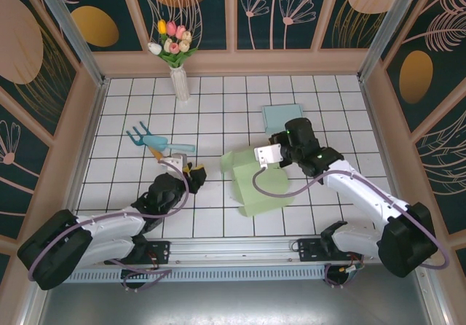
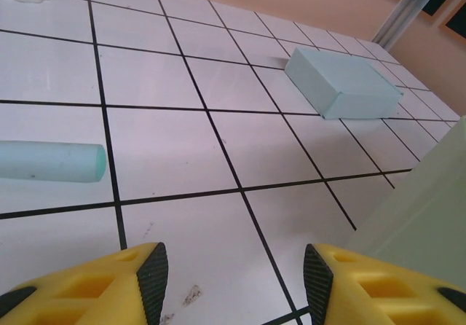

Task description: Fold the paper box

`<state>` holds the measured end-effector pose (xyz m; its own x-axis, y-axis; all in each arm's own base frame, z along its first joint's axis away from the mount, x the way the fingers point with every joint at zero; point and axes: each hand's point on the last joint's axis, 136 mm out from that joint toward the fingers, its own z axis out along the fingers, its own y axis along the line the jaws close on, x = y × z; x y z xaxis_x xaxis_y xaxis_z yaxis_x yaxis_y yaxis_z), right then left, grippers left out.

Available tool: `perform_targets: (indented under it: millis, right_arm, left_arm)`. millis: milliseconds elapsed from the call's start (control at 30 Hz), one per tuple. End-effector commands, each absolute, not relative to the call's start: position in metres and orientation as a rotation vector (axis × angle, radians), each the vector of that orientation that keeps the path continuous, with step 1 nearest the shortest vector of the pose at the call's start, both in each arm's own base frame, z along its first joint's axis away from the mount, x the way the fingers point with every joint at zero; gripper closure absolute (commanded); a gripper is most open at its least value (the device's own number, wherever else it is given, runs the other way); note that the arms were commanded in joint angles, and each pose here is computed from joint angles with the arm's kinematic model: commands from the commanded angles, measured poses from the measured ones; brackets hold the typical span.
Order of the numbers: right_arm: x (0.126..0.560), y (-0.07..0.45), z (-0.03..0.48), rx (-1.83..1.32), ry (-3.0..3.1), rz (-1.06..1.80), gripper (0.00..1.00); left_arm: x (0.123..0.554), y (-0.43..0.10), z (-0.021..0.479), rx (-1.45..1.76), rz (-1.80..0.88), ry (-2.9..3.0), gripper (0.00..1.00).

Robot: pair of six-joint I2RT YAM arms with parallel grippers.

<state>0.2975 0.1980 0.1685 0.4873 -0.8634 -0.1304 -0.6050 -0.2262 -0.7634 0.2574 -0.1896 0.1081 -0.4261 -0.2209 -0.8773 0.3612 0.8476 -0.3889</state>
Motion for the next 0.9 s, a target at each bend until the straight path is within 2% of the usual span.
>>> perform_targets:
  millis: [0,167,433,867]
  right_arm:
    - [0.3,0.203,0.169,-1.95,1.142,-0.463,1.0]
    - [0.303,0.205,0.16,-1.956,1.145,-0.474,1.0]
    - [0.307,0.199,0.139,-1.93,1.08,-0.582,1.0]
    - [0.312,0.229,0.173,-1.721,0.869,-0.643,1.0]
  left_arm:
    - [0.255,-0.203,0.122,0.19,-0.708,1.831,0.44]
    - [0.244,-0.228,0.116,0.329,-0.82,1.833,0.43]
    - [0.251,-0.241,0.098,0.355,-0.825,1.883,0.43]
    - [0.264,-0.223,0.091,0.284,-0.686,1.903,0.43]
